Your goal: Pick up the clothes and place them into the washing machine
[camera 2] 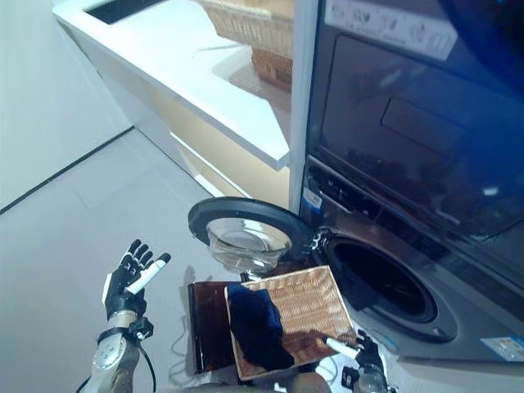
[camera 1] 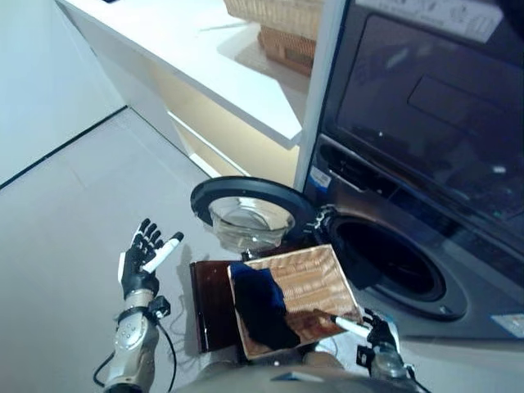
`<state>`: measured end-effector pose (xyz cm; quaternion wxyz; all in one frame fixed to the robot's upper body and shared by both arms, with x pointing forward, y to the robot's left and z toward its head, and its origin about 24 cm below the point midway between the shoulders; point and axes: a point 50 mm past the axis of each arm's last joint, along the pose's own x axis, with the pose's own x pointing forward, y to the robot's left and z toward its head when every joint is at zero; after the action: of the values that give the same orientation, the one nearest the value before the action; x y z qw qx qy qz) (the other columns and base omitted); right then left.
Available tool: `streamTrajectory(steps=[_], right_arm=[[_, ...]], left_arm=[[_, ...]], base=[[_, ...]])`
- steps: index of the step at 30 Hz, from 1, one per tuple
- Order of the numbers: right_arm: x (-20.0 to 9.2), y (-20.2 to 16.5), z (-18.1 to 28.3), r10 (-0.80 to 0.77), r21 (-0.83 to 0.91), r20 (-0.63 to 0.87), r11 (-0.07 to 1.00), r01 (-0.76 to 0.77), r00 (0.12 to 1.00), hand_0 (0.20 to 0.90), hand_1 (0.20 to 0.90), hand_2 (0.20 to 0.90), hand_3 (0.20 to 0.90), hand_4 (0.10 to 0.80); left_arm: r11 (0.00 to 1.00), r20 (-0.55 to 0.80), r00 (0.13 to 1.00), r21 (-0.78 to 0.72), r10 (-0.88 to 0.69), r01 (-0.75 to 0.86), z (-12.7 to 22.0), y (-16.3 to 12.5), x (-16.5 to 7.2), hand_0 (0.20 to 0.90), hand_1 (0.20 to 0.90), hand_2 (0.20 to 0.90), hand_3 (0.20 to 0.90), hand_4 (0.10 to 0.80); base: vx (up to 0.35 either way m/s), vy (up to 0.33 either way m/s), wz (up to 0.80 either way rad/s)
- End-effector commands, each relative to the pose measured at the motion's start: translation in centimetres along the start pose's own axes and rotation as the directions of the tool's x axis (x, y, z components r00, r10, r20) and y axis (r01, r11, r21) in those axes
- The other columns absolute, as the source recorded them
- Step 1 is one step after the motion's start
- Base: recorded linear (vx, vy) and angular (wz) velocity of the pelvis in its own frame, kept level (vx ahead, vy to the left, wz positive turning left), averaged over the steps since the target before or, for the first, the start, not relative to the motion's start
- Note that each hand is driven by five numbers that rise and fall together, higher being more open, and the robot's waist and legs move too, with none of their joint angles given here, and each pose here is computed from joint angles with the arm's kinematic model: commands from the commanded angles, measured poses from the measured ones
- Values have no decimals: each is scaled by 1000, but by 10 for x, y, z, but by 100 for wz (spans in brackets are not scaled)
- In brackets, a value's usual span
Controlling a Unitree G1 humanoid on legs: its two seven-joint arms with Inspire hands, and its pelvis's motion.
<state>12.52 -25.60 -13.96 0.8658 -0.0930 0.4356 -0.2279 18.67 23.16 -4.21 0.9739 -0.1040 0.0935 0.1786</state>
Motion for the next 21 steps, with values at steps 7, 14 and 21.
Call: streamTrajectory(steps=[7, 14, 21], right_arm=[[18, -23, 75, -183, 160, 187, 975, 154, 965, 900, 900, 900, 900, 800], [21, -36, 97, -290, 315, 195, 923, 221, 937, 900, 900, 900, 900, 800], [24, -50, 100, -363, 353, 135, 887, 298, 922, 900, 900, 900, 900, 800]], left_arm=[[992, 301, 951, -78, -76, 104, 59, -22, 19, 900, 900, 900, 900, 800], [985, 299, 950, -107, -95, 132, 58, -30, 20, 900, 900, 900, 900, 800], [978, 312, 943, -124, -120, 165, 62, -37, 20, 900, 900, 900, 900, 800]], base=[[-67, -12, -7], [-20, -27, 5], [-8, -4, 3]])
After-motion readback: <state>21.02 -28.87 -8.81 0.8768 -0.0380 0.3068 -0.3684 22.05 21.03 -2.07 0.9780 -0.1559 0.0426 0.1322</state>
